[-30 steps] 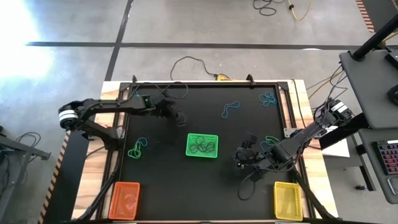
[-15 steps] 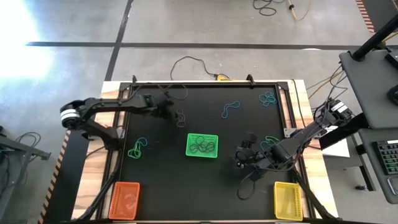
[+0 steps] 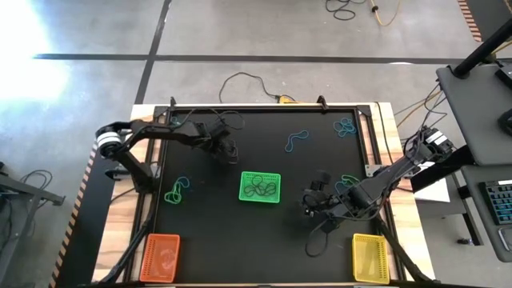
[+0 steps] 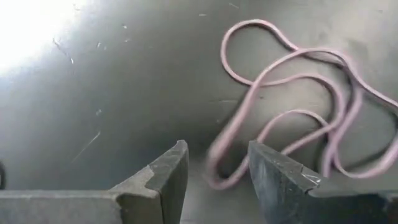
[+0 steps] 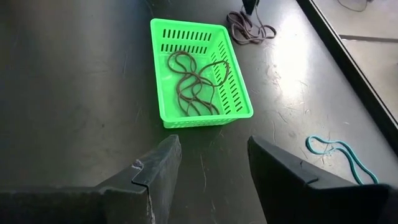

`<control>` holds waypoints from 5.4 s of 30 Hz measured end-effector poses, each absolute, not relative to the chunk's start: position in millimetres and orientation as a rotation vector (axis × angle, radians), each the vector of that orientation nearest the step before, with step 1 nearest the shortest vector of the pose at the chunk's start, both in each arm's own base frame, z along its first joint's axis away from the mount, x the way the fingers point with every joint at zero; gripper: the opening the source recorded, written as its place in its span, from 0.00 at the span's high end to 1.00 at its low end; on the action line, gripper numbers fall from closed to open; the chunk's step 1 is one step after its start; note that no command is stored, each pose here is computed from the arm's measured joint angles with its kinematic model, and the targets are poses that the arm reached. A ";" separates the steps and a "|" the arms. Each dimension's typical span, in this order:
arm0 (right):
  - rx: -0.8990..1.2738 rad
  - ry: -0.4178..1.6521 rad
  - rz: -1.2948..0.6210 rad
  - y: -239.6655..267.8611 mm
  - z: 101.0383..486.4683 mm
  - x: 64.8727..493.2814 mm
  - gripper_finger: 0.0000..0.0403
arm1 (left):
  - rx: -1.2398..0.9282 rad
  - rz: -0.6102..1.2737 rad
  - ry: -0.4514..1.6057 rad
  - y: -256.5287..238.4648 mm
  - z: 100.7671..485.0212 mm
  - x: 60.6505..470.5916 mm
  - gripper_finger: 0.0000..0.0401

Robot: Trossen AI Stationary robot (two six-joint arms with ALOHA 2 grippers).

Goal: Sort rubber bands into baskets
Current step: Put the violet rubber band into the green basket

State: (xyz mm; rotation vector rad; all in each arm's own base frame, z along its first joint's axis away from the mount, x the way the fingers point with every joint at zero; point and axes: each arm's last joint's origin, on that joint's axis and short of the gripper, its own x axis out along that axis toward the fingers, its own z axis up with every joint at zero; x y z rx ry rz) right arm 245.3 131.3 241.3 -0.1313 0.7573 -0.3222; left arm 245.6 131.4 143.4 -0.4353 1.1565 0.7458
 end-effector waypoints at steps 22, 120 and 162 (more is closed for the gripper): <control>-0.135 0.758 -0.322 131.2 241.3 245.3 0.55 | -0.311 0.740 0.936 119.6 205.3 231.3 1.00; 0.156 0.961 -0.203 -131.8 127.1 476.7 0.56 | -0.380 0.723 0.804 113.4 159.8 210.0 1.00; -0.096 0.859 -0.312 -142.4 206.0 484.4 0.98 | -0.407 0.737 0.787 107.2 138.8 197.9 1.00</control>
